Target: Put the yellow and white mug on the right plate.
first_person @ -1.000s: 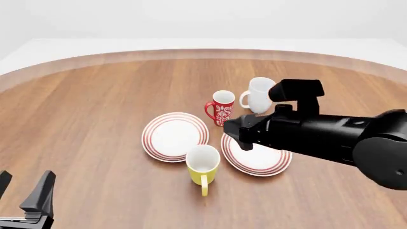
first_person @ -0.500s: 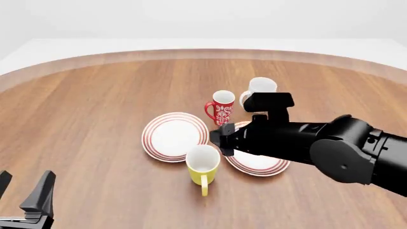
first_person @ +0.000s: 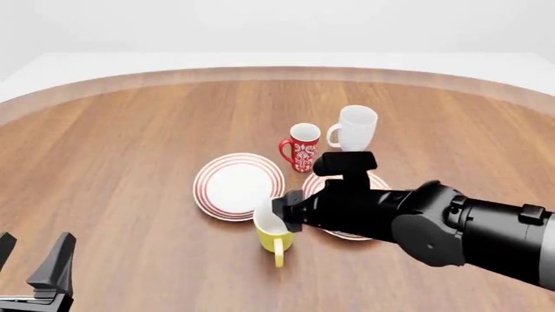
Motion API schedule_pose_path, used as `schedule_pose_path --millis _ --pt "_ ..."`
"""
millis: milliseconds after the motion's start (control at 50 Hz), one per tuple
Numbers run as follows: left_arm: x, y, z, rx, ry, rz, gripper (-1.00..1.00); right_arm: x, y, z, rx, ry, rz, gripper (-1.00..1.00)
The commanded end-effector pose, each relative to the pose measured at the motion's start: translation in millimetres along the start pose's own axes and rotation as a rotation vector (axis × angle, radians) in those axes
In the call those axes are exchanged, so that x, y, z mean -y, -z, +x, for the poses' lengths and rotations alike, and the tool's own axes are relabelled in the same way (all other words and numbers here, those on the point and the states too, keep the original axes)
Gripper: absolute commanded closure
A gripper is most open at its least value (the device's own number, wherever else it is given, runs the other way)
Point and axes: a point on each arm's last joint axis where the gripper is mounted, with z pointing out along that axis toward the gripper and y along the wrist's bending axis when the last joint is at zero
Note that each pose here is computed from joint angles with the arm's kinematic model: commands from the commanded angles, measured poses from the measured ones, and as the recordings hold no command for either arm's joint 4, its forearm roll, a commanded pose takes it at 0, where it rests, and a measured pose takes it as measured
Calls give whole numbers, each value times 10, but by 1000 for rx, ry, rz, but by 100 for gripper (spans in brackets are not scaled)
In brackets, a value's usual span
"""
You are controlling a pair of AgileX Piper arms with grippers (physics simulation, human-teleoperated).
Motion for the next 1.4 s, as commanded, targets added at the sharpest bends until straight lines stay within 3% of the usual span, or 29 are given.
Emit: schedule_pose_path --millis 20,1400 --pt "0 0 0 0 0 0 -100 25 -126 165 -12 -23 -10 -100" --pt "0 0 0 0 0 0 -100 198 -611 673 -40 -110 -15 -100"
